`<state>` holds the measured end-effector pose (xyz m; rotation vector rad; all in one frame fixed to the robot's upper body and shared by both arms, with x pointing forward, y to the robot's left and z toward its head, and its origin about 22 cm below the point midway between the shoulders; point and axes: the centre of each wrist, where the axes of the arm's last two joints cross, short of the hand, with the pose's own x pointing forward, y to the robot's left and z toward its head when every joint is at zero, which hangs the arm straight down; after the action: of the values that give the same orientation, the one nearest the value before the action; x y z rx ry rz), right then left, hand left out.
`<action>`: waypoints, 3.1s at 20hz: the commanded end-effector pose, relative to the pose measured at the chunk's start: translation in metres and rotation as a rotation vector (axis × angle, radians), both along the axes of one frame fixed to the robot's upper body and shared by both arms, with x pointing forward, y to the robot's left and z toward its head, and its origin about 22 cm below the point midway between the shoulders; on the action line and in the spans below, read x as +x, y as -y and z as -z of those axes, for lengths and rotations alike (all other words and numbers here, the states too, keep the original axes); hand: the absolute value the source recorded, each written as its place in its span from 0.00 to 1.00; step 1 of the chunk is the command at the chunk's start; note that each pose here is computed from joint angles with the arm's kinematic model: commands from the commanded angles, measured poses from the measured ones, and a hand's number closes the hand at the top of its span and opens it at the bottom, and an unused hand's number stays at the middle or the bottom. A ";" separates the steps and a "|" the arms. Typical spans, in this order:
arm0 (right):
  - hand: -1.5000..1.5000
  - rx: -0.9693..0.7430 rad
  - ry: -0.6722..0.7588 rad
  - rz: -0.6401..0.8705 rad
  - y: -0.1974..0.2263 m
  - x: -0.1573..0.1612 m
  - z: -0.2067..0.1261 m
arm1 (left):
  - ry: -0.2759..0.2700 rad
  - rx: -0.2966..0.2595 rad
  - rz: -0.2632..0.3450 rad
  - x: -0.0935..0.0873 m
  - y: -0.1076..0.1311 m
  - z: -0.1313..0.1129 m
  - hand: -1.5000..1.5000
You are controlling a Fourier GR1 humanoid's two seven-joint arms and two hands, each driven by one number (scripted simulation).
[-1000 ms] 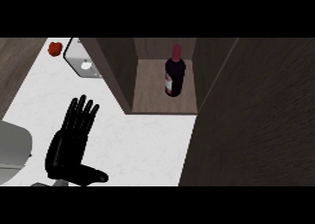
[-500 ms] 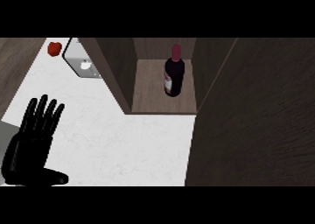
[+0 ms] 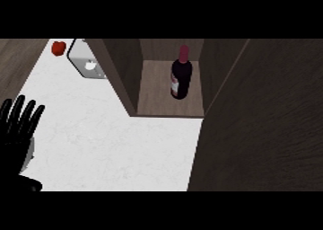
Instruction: Pick up the wine, place it into the cabinet and close the cabinet
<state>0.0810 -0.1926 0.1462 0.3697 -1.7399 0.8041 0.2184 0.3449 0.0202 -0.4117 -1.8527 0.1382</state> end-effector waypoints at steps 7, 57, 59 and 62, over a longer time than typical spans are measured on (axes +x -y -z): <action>1.00 0.264 -0.015 -0.113 -0.022 -0.008 -0.035 | 0.025 0.007 0.017 0.010 -0.022 -0.015 0.00; 1.00 0.213 -0.120 0.147 -0.131 0.297 -0.020 | 0.003 -0.011 -0.029 0.017 -0.047 -0.013 0.00; 1.00 0.199 -0.100 0.172 -0.115 0.302 -0.013 | -0.004 0.015 -0.007 0.005 -0.059 -0.013 0.00; 1.00 0.203 -0.086 0.185 -0.134 0.308 -0.038 | -0.010 0.026 -0.006 0.007 -0.059 -0.007 0.00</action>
<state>0.3571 -0.0288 0.1848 0.5446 -1.7831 0.5705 0.2262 0.4004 0.0306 -0.3914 -1.8555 0.1354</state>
